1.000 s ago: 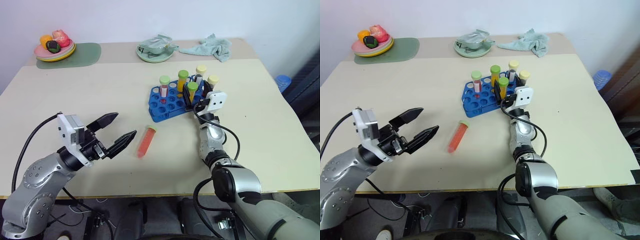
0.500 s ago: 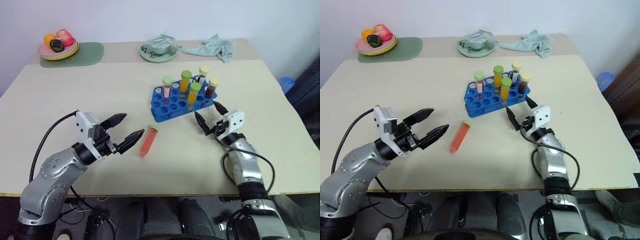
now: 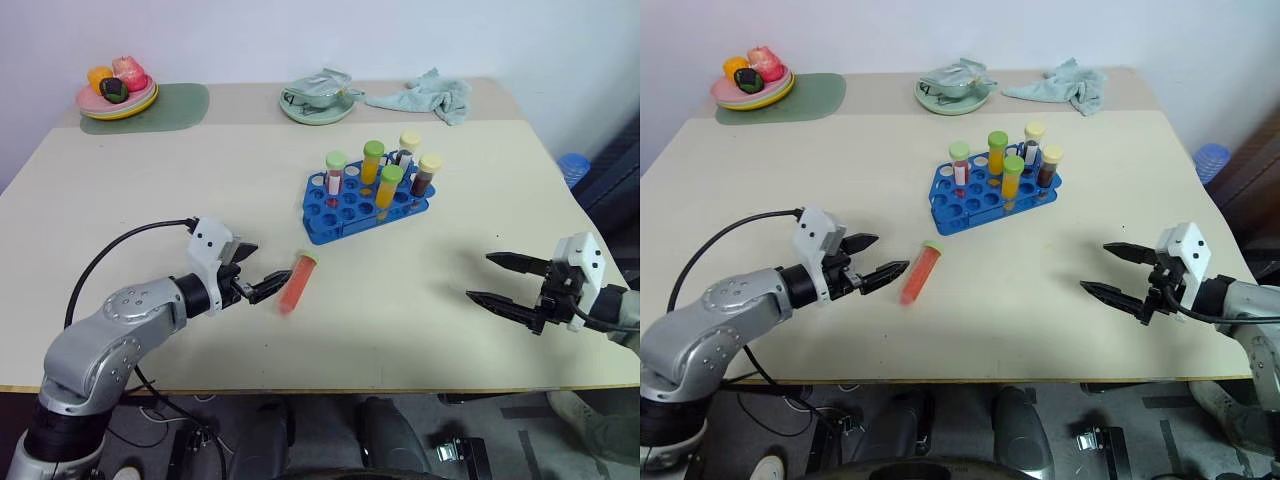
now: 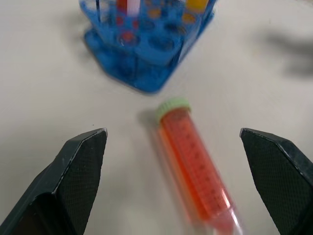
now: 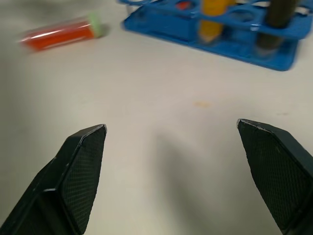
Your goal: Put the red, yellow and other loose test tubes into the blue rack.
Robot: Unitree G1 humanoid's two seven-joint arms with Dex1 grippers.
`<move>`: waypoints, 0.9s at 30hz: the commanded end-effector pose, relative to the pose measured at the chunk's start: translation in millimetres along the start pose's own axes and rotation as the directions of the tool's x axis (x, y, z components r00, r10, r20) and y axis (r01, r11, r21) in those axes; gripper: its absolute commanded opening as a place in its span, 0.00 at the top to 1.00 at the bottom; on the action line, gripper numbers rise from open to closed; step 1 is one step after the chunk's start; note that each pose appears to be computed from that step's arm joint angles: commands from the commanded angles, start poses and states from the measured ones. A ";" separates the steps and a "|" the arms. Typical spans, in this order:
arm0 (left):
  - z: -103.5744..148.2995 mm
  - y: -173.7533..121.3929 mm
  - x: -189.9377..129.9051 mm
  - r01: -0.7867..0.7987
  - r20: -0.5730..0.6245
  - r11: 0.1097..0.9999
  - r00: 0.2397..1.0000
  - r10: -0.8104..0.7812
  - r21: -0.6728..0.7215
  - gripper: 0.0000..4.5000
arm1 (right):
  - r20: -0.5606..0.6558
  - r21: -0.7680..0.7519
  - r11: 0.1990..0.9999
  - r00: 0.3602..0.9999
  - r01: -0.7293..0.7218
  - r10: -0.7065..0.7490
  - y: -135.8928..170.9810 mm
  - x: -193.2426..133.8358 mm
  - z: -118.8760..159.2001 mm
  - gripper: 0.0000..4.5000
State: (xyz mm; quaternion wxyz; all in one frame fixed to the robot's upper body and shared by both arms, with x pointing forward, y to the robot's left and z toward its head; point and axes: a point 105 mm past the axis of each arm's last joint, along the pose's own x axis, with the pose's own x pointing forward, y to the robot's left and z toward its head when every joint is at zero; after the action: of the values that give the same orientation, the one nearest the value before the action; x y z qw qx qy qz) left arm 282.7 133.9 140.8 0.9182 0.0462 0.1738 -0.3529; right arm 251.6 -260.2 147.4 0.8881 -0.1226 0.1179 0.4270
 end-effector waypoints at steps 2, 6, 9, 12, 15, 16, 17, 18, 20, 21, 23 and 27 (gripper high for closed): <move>16.3 -2.9 13.9 0.012 -0.133 1.000 0.991 -0.013 -0.008 0.00 | -0.014 -0.100 0.991 0.996 -0.090 0.089 10.4 -5.2 14.1 0.03; 29.1 -8.0 27.8 0.047 -0.230 0.991 0.970 -0.075 -0.125 0.00 | -0.038 -0.137 0.984 0.993 -0.118 0.113 11.7 -2.1 15.2 0.03; 29.7 -3.3 38.9 0.022 -0.291 0.985 0.954 -0.071 -0.168 0.00 | -0.026 -0.158 0.979 0.992 -0.129 0.126 10.2 3.6 22.7 0.03; 28.9 -2.8 50.9 0.014 -0.349 0.976 0.933 -0.090 -0.216 0.00 | -0.023 -0.185 0.972 0.989 -0.147 0.145 9.9 9.5 29.5 0.03; 26.9 4.8 56.0 -0.043 -0.414 0.977 0.909 -0.049 -0.210 0.00 | -0.007 -0.202 0.967 0.987 -0.157 0.159 12.3 16.2 38.3 0.03; 28.1 3.3 57.5 -0.038 -0.426 0.978 0.903 -0.054 -0.206 0.00 | 0.005 -0.203 0.966 0.987 -0.157 0.161 13.2 18.4 41.3 0.03; 28.7 2.5 58.0 -0.033 -0.438 0.978 0.897 -0.061 -0.204 0.00 | 0.013 -0.205 0.966 0.987 -0.157 0.163 14.5 21.1 43.8 0.03; 28.5 1.4 59.8 -0.033 -0.452 0.978 0.890 -0.065 -0.206 0.00 | 0.018 -0.207 0.966 0.986 -0.158 0.166 16.0 22.7 44.8 0.03; 26.9 0.3 61.9 -0.032 -0.475 0.975 0.876 -0.079 -0.221 0.00 | 0.023 -0.207 0.965 0.985 -0.160 0.169 18.8 25.0 45.1 0.03; 25.7 -0.5 63.7 -0.034 -0.488 0.972 0.869 -0.086 -0.232 0.00 | 0.026 -0.205 0.965 0.985 -0.160 0.169 20.6 25.7 44.0 0.03; 27.6 0.0 65.2 -0.037 -0.506 0.970 0.857 -0.092 -0.239 0.00 | 0.033 -0.205 0.964 0.983 -0.170 0.181 27.4 29.3 43.0 0.03; 29.7 3.4 68.5 -0.062 -0.546 0.969 0.834 -0.081 -0.238 0.00 | 0.051 -0.203 0.963 0.980 -0.178 0.192 39.2 33.0 45.3 0.03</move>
State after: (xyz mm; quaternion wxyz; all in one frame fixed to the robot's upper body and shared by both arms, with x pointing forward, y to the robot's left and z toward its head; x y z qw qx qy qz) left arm 339.5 88.1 137.3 0.8257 0.0245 0.4756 -0.3024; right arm 248.5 -205.7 164.9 0.8343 -0.1763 0.0782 0.5166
